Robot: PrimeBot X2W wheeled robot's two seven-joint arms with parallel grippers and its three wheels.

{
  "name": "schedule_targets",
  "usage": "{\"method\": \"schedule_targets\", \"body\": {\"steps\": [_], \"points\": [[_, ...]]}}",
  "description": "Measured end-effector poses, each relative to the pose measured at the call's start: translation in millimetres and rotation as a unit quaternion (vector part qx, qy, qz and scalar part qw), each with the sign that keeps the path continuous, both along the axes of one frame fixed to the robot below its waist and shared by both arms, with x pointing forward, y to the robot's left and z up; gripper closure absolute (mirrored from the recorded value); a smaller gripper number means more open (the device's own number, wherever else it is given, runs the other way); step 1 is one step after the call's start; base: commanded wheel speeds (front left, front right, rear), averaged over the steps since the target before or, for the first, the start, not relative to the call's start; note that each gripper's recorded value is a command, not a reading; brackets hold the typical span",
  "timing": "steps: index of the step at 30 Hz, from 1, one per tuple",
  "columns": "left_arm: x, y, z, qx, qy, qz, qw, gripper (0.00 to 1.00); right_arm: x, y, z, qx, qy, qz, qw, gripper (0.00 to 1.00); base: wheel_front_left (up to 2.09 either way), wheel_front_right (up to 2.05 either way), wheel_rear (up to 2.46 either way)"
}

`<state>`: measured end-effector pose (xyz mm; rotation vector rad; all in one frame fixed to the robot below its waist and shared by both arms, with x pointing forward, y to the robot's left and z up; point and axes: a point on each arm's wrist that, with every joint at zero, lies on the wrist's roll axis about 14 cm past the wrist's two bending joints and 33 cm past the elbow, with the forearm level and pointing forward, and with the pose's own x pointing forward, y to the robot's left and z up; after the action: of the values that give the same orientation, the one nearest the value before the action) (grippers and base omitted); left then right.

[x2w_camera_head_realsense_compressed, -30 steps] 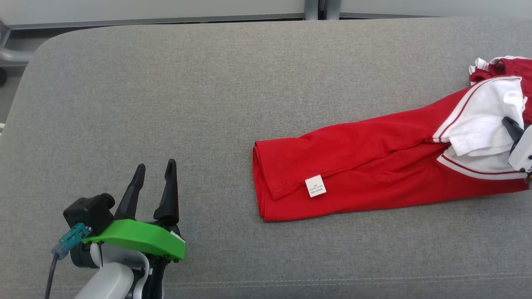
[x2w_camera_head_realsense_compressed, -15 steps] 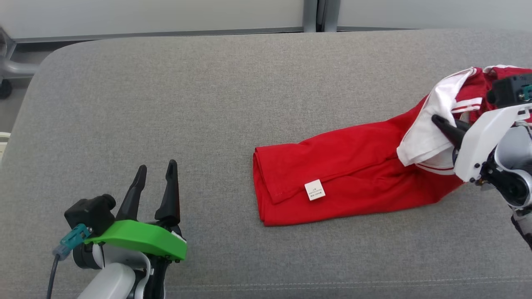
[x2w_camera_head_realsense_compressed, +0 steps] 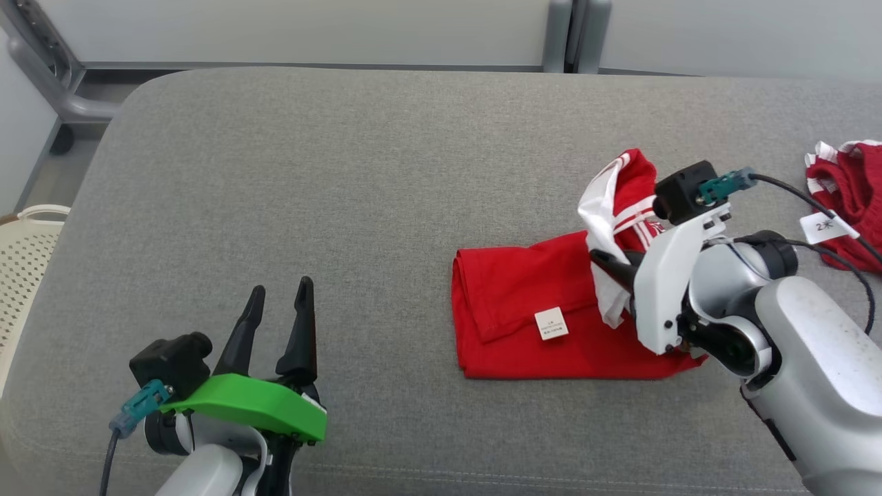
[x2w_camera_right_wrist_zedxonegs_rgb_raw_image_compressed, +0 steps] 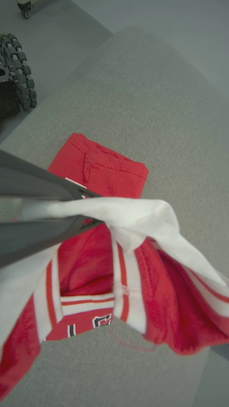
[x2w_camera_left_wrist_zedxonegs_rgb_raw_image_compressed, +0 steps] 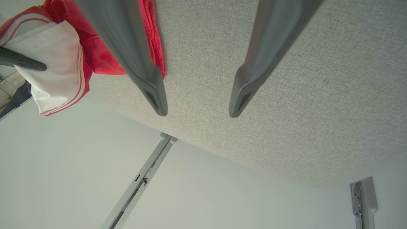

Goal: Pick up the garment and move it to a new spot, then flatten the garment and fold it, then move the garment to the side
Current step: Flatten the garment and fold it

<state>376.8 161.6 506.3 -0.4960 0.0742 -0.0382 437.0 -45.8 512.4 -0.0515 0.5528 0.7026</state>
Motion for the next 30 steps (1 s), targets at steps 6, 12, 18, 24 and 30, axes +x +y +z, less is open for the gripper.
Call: {"method": "schedule_targets", "body": {"steps": [6,12,18,24,30], "points": [[-9,8,-1,-0.005,0.0,0.014,1.0,0.0,-4,37,-12,-0.016,0.014,0.039,0.999,1.0,0.0,0.0,0.0],[-18,14,-2,-0.009,-0.001,0.027,1.0,0.0,1,63,-26,-0.043,0.026,0.058,0.997,1.0,0.0,0.0,0.0],[-26,18,-5,-0.015,0.002,0.039,0.999,0.0,2,85,-40,-0.072,0.036,0.079,0.994,1.0,0.0,0.0,0.0],[-30,22,-4,-0.017,-0.001,0.047,0.999,0.0,0,100,-47,-0.1,0.039,0.094,0.99,0.0,0.0,0.0,0.0],[-30,22,-4,-0.017,-0.002,0.047,0.999,0.0,-4,115,-38,-0.092,0.031,0.107,0.99,0.0,0.0,0.0,0.0]]}}
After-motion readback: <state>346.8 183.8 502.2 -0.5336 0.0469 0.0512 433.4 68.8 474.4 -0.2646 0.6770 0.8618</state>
